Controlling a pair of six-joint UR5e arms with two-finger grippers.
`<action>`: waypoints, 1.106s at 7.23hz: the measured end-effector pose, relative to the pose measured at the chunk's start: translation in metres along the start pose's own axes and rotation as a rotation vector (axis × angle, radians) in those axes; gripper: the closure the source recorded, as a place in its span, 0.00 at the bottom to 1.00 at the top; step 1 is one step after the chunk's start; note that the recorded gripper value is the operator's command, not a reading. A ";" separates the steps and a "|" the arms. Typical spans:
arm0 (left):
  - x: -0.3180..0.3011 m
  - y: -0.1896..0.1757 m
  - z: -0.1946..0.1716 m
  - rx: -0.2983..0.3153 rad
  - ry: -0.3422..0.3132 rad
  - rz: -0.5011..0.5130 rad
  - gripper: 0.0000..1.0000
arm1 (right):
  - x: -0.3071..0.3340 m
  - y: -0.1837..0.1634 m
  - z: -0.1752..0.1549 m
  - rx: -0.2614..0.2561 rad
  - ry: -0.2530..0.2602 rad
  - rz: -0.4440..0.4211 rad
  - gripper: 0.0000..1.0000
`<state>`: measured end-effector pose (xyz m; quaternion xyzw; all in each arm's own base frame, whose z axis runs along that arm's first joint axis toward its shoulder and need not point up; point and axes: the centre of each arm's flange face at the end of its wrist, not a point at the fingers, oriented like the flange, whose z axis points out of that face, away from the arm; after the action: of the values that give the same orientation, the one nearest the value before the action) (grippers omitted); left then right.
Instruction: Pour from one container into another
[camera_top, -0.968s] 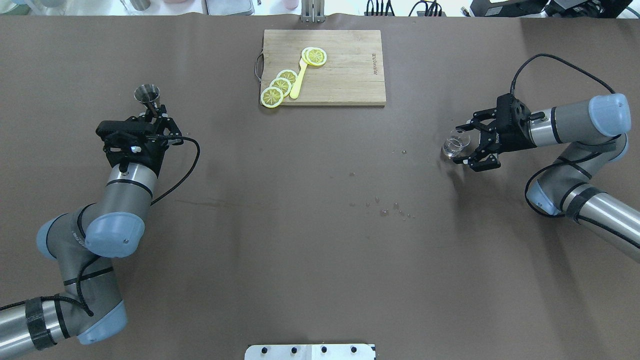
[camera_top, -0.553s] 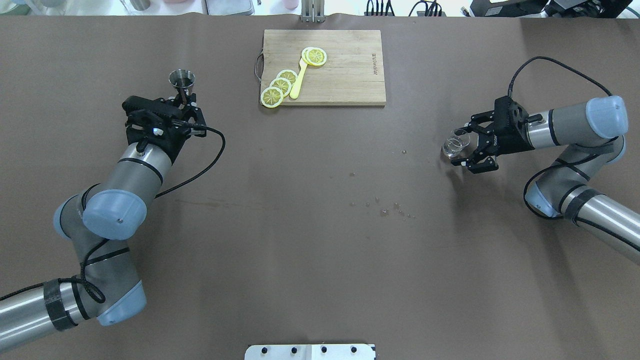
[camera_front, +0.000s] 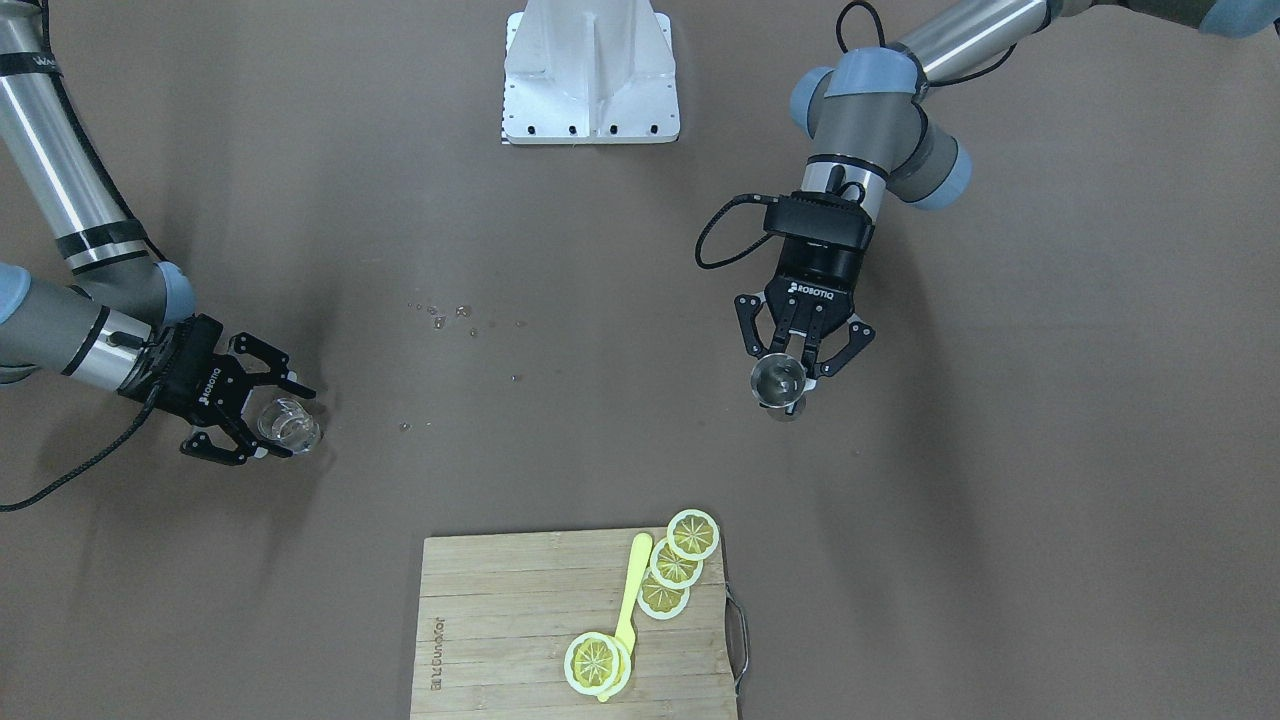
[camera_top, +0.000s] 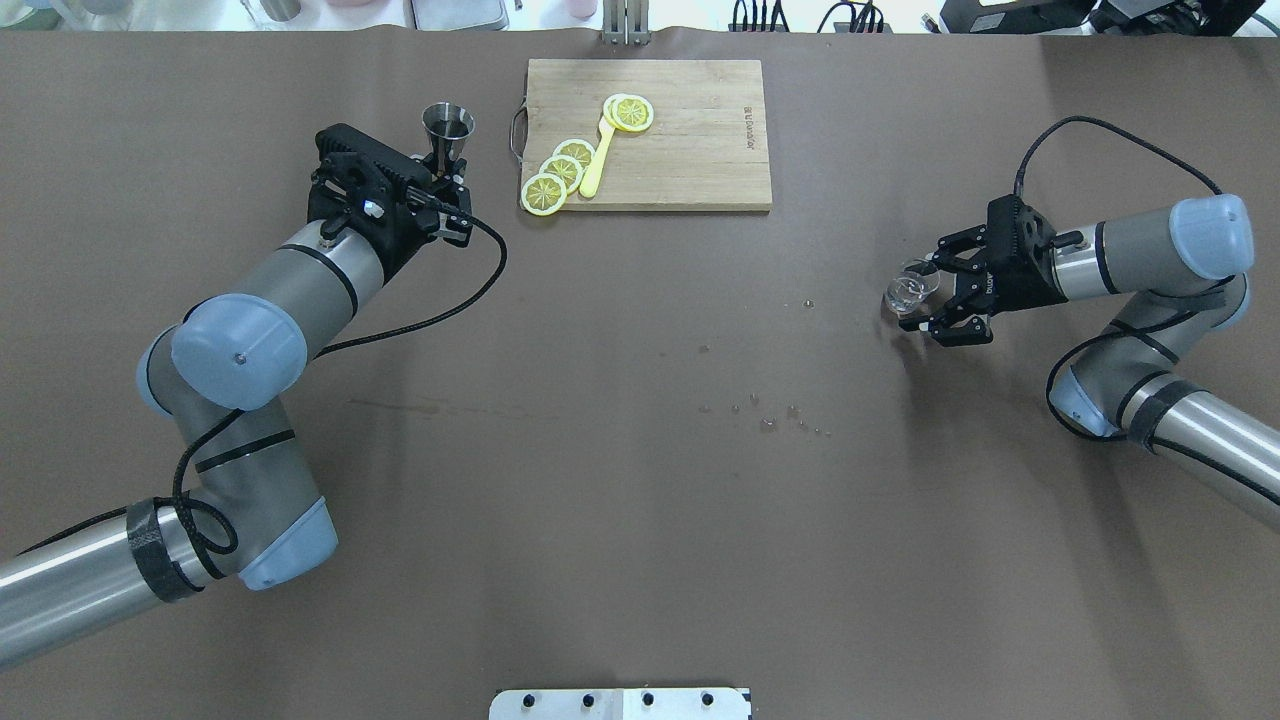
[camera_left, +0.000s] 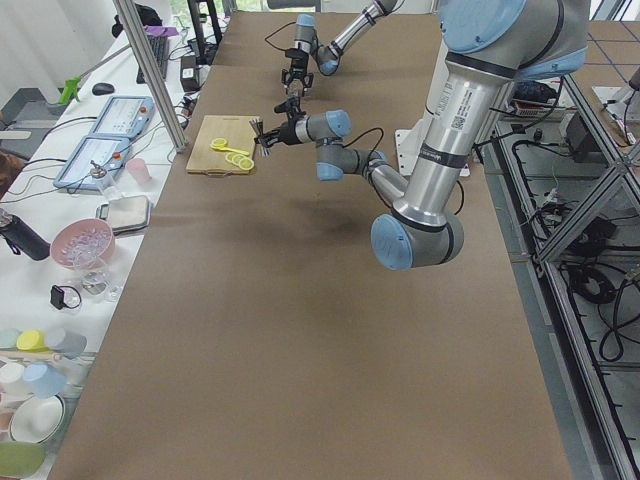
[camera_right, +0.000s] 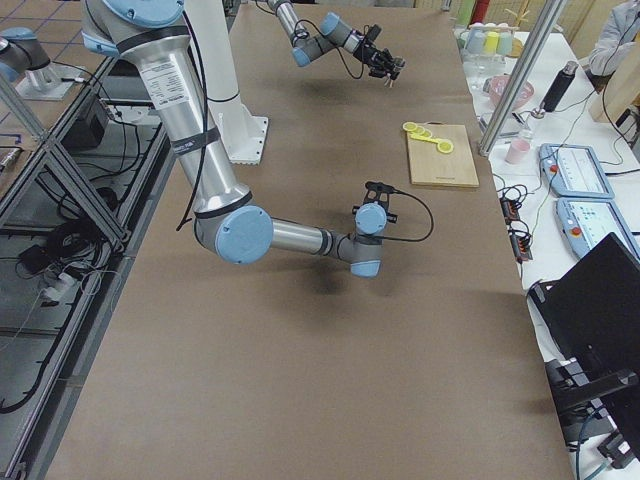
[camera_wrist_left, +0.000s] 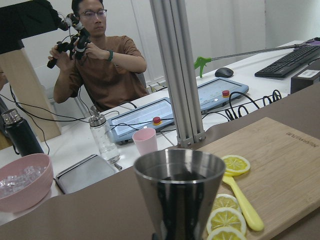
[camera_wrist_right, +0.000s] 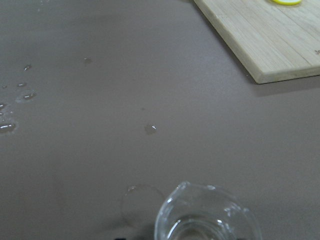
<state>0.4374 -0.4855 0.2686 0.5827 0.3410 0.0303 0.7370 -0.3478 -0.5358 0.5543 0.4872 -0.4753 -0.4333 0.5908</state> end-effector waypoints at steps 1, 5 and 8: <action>0.008 -0.003 0.000 -0.017 0.054 0.025 1.00 | -0.001 0.000 0.000 0.000 -0.001 0.000 0.25; 0.032 0.007 0.001 -0.032 0.253 0.025 1.00 | -0.002 0.002 0.001 -0.003 -0.002 0.003 0.39; 0.071 0.020 -0.002 0.006 0.375 0.017 1.00 | -0.002 0.002 0.000 -0.003 -0.002 0.002 0.47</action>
<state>0.4980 -0.4461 0.2531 0.5717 0.4678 0.1436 0.6586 -0.3481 -0.5335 0.5564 0.4853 -0.4760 -0.4338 0.5914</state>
